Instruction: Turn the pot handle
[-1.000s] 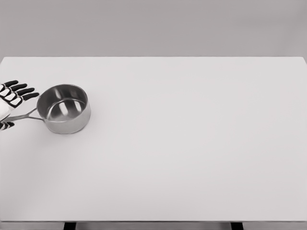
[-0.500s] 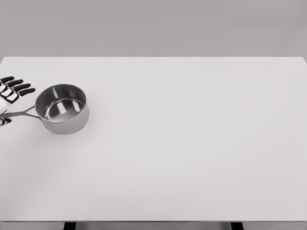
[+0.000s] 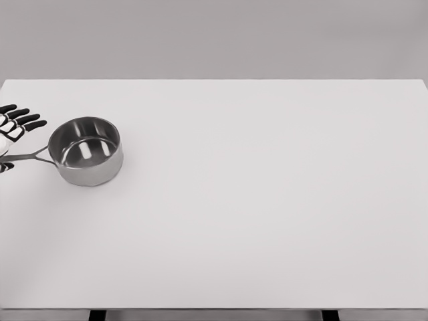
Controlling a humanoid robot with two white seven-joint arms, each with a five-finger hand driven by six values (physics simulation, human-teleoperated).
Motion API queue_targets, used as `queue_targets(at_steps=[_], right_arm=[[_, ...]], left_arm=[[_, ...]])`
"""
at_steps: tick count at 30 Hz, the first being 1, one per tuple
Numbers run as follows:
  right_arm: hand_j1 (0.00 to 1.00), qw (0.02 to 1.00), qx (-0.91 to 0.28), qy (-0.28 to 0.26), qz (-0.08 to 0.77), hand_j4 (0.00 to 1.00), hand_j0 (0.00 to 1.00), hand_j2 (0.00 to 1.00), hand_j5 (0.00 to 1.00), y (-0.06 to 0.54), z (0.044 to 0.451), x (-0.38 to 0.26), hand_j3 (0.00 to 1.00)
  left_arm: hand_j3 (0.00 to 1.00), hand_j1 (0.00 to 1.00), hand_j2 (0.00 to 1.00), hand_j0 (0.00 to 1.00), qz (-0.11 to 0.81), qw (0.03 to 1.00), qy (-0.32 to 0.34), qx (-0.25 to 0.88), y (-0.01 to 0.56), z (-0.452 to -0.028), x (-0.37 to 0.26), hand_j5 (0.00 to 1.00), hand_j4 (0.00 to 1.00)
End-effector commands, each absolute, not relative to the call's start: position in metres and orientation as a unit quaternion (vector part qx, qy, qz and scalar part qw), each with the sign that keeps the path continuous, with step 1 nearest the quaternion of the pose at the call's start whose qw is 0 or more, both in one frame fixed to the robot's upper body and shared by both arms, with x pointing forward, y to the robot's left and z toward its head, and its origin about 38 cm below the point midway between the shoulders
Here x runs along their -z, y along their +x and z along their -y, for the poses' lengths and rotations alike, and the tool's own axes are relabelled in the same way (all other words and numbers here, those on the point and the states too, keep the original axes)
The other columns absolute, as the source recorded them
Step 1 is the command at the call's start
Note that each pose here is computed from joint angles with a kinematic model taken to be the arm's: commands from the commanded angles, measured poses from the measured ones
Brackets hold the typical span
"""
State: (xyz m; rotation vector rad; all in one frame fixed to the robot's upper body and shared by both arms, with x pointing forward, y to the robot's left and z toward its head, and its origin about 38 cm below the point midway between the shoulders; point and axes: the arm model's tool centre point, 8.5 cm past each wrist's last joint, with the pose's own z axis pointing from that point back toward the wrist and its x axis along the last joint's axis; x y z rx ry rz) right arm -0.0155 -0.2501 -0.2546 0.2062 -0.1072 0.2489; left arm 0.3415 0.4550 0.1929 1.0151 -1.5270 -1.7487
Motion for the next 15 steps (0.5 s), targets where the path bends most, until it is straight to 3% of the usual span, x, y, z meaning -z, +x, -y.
queue_targets(at_steps=[1, 15], right_arm=[[1.0, 0.985, -0.124, 0.103, 0.054, 1.0, 1.0, 1.0, 1.0, -0.0154, 0.2501, 0.2546, 1.0], [1.0, 0.985, -0.124, 0.103, 0.053, 1.0, 1.0, 1.0, 1.0, -0.016, 0.25, 0.2545, 1.0]], left_arm=[[1.0, 1.0, 1.0, 1.0, 0.576, 0.303, 0.382, 0.656, 0.3414, -0.4562, -0.1917, 1.0, 1.0], [1.0, 1.0, 1.0, 1.0, 0.576, 0.301, 0.391, 0.652, 0.3478, -0.4569, -0.1928, 1.0, 1.0]])
